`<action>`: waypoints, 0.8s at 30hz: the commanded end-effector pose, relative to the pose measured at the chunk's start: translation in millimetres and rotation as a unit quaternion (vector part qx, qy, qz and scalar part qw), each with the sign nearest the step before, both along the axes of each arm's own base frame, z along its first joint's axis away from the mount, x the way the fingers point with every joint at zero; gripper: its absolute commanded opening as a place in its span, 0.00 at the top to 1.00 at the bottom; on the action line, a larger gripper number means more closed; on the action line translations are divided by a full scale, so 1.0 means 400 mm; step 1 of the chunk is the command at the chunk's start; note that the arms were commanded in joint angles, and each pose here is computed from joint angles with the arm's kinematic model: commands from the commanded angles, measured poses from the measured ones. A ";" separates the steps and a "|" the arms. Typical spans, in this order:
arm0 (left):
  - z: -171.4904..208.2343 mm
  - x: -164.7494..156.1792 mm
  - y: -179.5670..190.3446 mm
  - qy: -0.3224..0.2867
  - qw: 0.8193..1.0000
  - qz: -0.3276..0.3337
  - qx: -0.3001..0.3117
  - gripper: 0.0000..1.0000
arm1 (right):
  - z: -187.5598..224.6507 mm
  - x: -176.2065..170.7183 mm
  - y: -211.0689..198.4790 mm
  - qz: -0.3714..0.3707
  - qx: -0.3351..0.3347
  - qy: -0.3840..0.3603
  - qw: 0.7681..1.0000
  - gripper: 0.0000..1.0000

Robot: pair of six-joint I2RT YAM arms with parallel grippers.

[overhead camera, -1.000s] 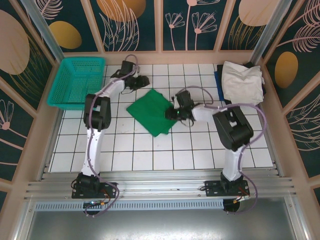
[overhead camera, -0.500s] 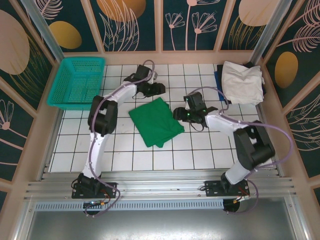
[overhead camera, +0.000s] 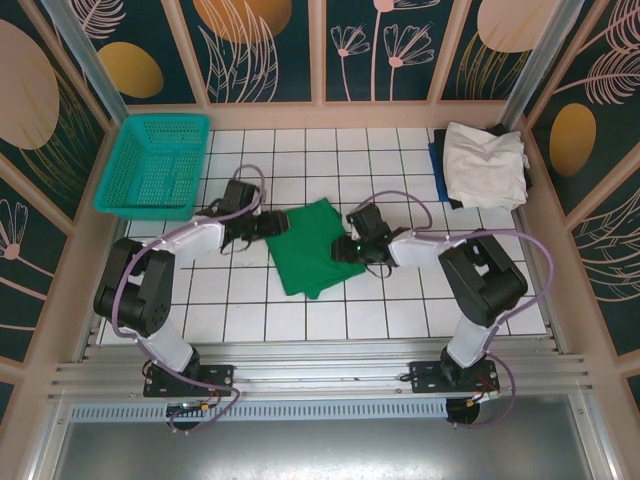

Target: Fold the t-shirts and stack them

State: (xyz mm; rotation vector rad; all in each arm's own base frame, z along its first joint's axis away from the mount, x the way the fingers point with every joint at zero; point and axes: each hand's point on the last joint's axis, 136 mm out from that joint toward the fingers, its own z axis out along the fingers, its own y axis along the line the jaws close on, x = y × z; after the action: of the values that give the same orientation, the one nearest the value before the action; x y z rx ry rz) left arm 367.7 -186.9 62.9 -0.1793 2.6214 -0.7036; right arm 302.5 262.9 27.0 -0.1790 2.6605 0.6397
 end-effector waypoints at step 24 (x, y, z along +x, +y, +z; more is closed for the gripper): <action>-0.072 0.014 0.026 0.019 0.999 0.015 0.039 0.42 | -0.012 0.085 0.060 -0.075 -0.010 0.030 0.997 0.49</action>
State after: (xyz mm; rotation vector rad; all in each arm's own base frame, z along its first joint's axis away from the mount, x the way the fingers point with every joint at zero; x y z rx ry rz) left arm 367.1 -175.4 32.7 -0.2317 2.6813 -0.6000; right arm 333.9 272.6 27.3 0.0446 2.7073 0.5862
